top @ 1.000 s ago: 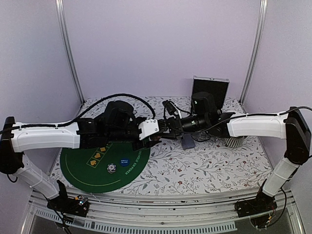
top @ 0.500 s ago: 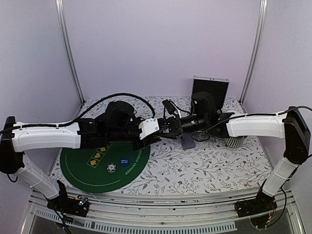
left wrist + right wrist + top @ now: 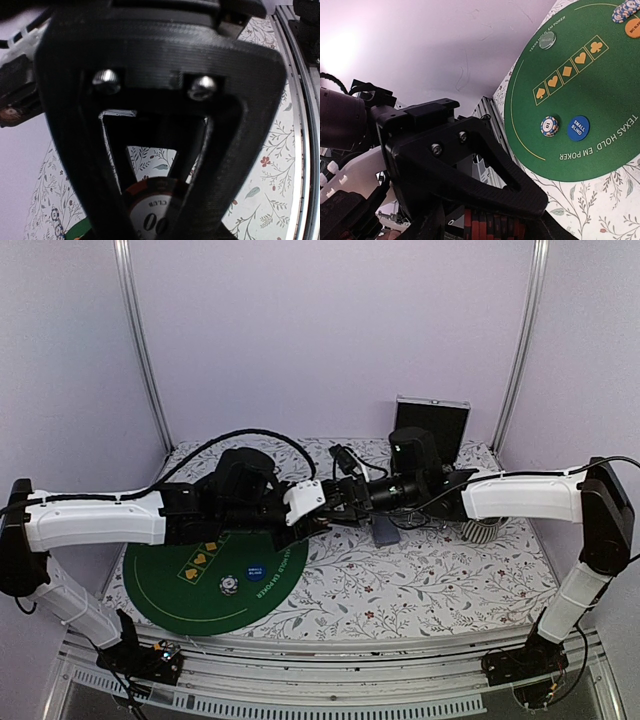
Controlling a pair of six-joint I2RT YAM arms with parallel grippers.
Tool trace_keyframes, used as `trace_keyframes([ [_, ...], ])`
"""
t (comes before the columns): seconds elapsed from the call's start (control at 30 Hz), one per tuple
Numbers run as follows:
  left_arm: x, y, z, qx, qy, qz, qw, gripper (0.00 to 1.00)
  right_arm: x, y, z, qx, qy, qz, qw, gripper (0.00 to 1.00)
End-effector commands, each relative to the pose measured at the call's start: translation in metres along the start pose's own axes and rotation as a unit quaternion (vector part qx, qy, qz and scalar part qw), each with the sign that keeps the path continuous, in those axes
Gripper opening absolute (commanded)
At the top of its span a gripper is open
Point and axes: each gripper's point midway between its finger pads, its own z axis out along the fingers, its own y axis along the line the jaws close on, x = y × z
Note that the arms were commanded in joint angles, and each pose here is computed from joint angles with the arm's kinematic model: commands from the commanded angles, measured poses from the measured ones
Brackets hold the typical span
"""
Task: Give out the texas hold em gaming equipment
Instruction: Pass from the right arm to the left, then place the poker chips pile at the big blind area.
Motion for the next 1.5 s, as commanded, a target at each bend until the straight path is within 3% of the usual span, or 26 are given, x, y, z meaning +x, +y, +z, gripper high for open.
trace_keyframes([
  [0.0,-0.006,-0.002,-0.004,0.013,-0.021,-0.019,1.000,0.00,-0.011,0.013,0.001,-0.005,-0.008,-0.030,1.000,0.58],
  [0.13,0.000,-0.001,-0.002,0.017,-0.010,-0.031,0.999,0.00,-0.013,0.008,-0.001,0.015,-0.011,-0.038,0.999,0.80],
  [0.2,0.003,-0.001,-0.003,0.018,-0.009,-0.038,0.999,0.00,-0.021,0.012,-0.002,0.022,-0.020,-0.050,0.998,1.00],
  [0.53,0.019,0.012,-0.007,0.002,0.001,-0.085,0.996,0.00,-0.062,-0.009,-0.039,0.095,-0.078,-0.072,0.990,0.99],
  [0.73,0.043,0.044,-0.004,-0.039,0.019,-0.141,0.989,0.00,-0.085,-0.015,-0.078,0.153,-0.128,-0.105,0.974,0.99],
  [1.03,0.117,0.119,0.002,-0.147,0.065,-0.203,0.966,0.00,-0.077,-0.020,-0.125,0.229,-0.160,-0.140,0.950,0.99],
  [1.47,0.213,0.184,0.059,-0.189,0.129,-0.242,0.943,0.00,-0.065,-0.012,-0.150,0.269,-0.172,-0.169,0.933,0.99],
])
